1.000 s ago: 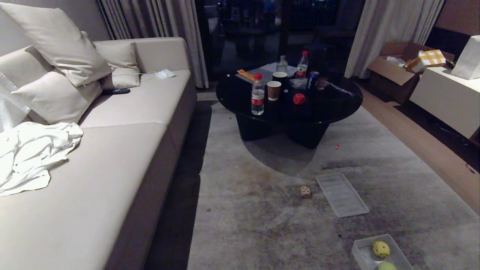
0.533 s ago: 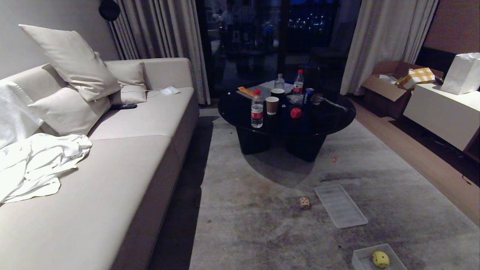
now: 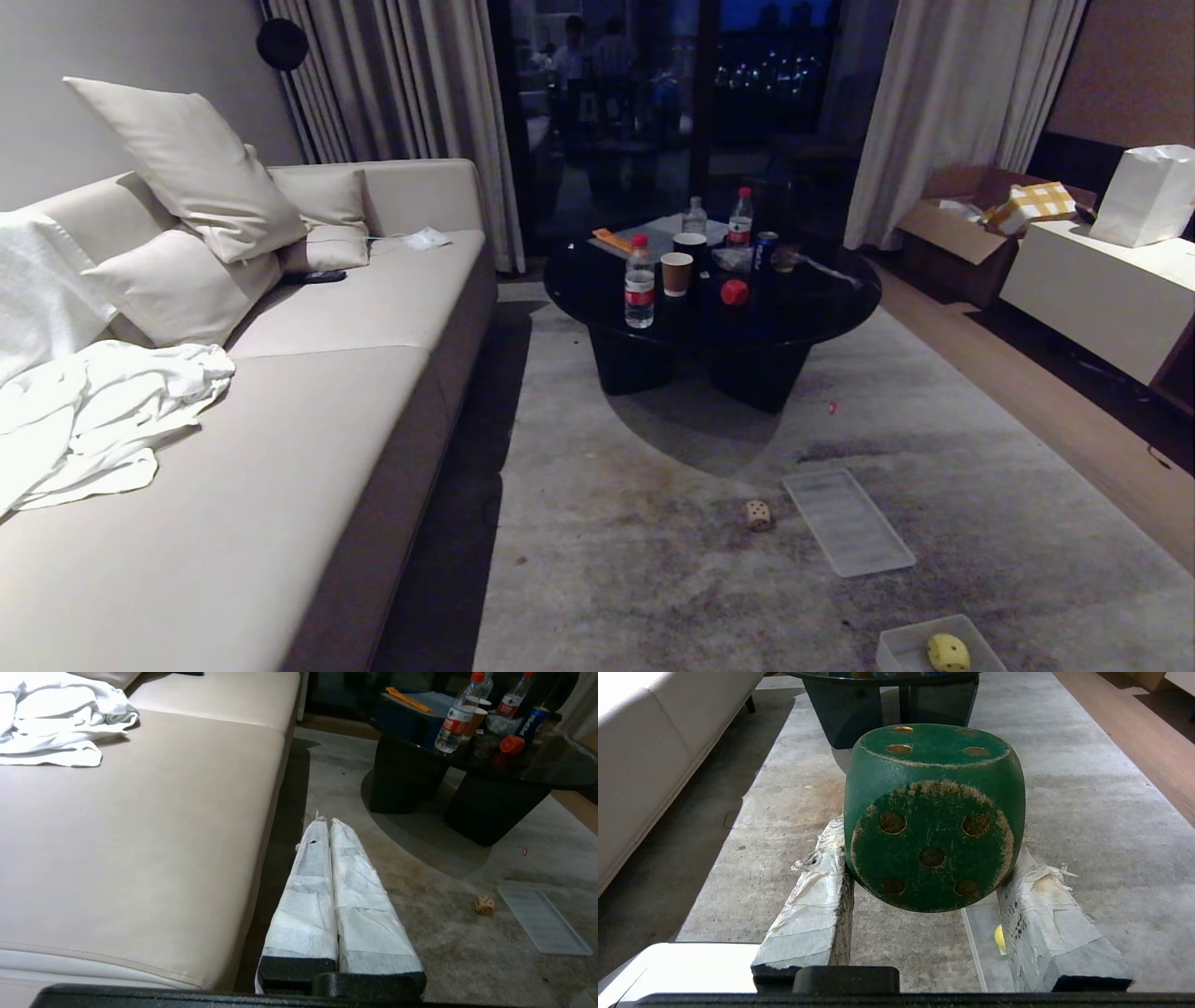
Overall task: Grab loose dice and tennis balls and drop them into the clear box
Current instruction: Put the toys in the box
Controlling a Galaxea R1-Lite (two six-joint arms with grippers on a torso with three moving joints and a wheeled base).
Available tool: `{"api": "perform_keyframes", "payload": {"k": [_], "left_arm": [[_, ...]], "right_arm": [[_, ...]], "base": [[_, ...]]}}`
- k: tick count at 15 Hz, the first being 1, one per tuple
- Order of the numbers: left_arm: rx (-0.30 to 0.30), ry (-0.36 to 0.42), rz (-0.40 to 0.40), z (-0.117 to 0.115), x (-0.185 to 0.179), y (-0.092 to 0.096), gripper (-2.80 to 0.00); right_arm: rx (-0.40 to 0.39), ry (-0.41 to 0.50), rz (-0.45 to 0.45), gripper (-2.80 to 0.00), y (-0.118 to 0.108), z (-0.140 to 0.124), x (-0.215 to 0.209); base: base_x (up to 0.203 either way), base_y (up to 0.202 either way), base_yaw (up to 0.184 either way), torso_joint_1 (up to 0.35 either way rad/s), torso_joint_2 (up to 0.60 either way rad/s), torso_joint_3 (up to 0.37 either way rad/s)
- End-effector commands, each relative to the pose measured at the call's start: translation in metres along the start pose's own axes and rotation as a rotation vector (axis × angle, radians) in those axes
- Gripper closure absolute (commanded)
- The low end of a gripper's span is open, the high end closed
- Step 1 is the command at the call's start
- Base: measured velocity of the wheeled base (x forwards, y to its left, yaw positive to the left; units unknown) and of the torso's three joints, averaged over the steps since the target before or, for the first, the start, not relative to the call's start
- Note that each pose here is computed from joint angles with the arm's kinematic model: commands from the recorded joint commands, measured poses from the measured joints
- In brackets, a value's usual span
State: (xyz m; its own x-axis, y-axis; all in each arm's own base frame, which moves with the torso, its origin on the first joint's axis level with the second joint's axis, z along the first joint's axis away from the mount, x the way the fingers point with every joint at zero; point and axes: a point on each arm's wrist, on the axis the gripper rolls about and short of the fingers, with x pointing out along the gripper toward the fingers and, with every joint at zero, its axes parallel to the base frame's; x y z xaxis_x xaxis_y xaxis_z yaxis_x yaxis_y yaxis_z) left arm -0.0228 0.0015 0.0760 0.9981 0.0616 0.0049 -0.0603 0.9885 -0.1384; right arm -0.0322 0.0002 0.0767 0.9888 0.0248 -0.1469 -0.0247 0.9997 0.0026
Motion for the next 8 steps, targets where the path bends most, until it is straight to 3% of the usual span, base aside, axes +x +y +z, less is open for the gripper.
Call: {"api": "perform_keyframes", "payload": {"k": [1, 4, 8], "left_arm": [[-0.001, 0.000, 0.000, 0.0001, 0.0001, 0.0000, 0.00], [-0.001, 0.000, 0.000, 0.0001, 0.0001, 0.0000, 0.00], [-0.001, -0.001, 0.001, 0.0001, 0.0000, 0.0000, 0.00]], "right_arm": [[0.000, 0.003, 0.001, 0.00, 0.0000, 0.0000, 0.0001], [0.001, 0.003, 0.001, 0.00, 0.0000, 0.0000, 0.0001], [0.002, 0.003, 0.001, 0.00, 0.0000, 0.0000, 0.0001]], "base": [[0.000, 0.000, 0.000, 0.000, 0.00, 0.000], [0.001, -0.001, -0.029, 0.000, 0.00, 0.003], [0.001, 0.009, -0.157, 0.002, 0.00, 0.003]]}}
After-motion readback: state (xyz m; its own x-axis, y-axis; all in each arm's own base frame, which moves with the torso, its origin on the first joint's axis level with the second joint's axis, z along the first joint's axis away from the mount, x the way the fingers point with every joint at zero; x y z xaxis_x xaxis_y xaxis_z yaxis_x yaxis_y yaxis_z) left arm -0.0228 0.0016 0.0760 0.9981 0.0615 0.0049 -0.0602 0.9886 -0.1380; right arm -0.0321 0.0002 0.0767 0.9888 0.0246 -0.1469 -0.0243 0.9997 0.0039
